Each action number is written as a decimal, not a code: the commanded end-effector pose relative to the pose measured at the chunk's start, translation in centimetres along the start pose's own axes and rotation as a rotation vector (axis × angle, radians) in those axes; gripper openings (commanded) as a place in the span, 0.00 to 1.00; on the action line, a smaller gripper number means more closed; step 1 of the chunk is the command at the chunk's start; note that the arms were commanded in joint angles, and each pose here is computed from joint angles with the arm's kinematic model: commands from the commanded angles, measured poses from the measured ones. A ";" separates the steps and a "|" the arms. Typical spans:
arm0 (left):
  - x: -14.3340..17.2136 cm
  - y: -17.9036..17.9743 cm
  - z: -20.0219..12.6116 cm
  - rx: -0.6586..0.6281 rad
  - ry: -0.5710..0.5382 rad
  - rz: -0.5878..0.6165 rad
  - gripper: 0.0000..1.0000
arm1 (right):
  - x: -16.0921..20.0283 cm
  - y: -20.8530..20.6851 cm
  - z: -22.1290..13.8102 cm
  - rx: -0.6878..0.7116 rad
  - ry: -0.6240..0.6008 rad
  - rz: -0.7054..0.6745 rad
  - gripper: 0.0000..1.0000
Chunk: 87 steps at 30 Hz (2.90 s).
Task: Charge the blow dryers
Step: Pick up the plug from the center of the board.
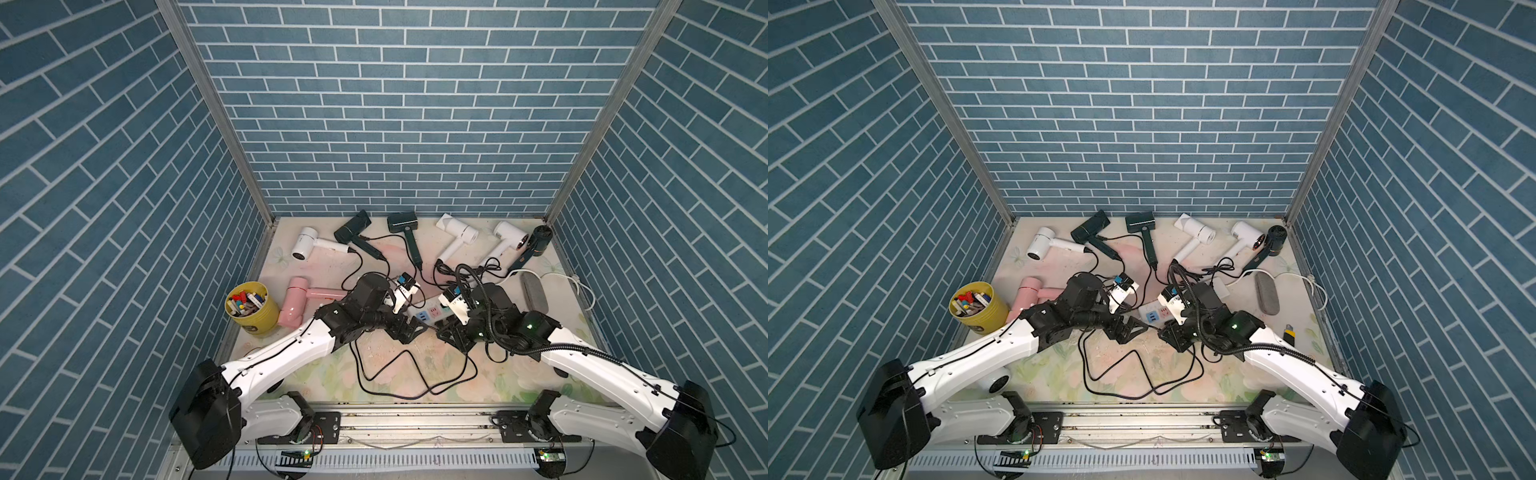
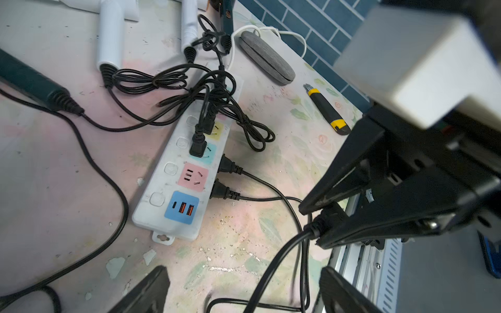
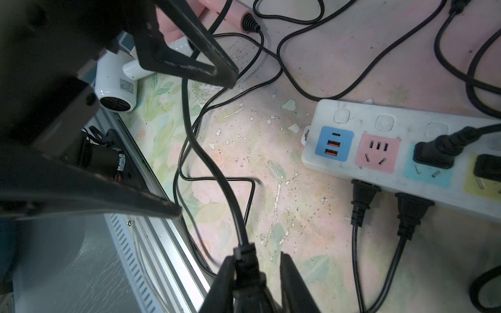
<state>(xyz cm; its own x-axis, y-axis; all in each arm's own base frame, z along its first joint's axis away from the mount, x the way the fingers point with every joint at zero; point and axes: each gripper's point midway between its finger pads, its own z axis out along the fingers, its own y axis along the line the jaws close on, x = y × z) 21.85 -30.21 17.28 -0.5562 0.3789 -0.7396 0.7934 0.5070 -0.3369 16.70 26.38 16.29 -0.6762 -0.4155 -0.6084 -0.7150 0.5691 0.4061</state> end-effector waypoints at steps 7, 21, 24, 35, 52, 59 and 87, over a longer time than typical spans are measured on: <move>0.4 -1.4 1.9 0.122 0.101 0.080 0.87 | -0.2 1.4 -0.5 -0.095 -0.017 0.012 0.14; 1.0 -2.1 1.1 0.153 0.089 0.062 0.28 | 0.1 -0.5 -0.6 -0.018 -0.030 0.051 0.15; 1.2 -2.1 1.0 0.150 0.088 0.056 0.14 | 0.1 -0.6 -0.7 -0.019 -0.040 0.058 0.15; 0.8 -0.9 1.0 0.072 0.089 0.058 0.66 | 0.1 -0.3 -1.1 -0.041 -0.064 0.061 0.15; 0.9 -1.5 2.4 -0.054 0.058 0.032 0.00 | 0.3 -2.7 -1.0 0.088 -0.054 0.158 0.29; 1.2 0.5 1.7 -0.277 -0.099 -0.019 0.00 | 1.2 -6.5 -3.7 0.327 -0.083 0.346 0.68; 0.1 -1.9 5.0 -0.472 -0.315 0.073 0.00 | -3.3 -5.9 -2.1 0.097 -0.256 1.111 0.67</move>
<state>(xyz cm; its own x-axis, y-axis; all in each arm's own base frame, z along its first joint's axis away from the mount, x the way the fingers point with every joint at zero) 21.49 -34.09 13.47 -0.3719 0.2550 -0.8926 0.5919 0.8059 -0.0164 22.35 22.12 17.38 -0.8869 0.4310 -0.1664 0.1836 0.6593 0.7291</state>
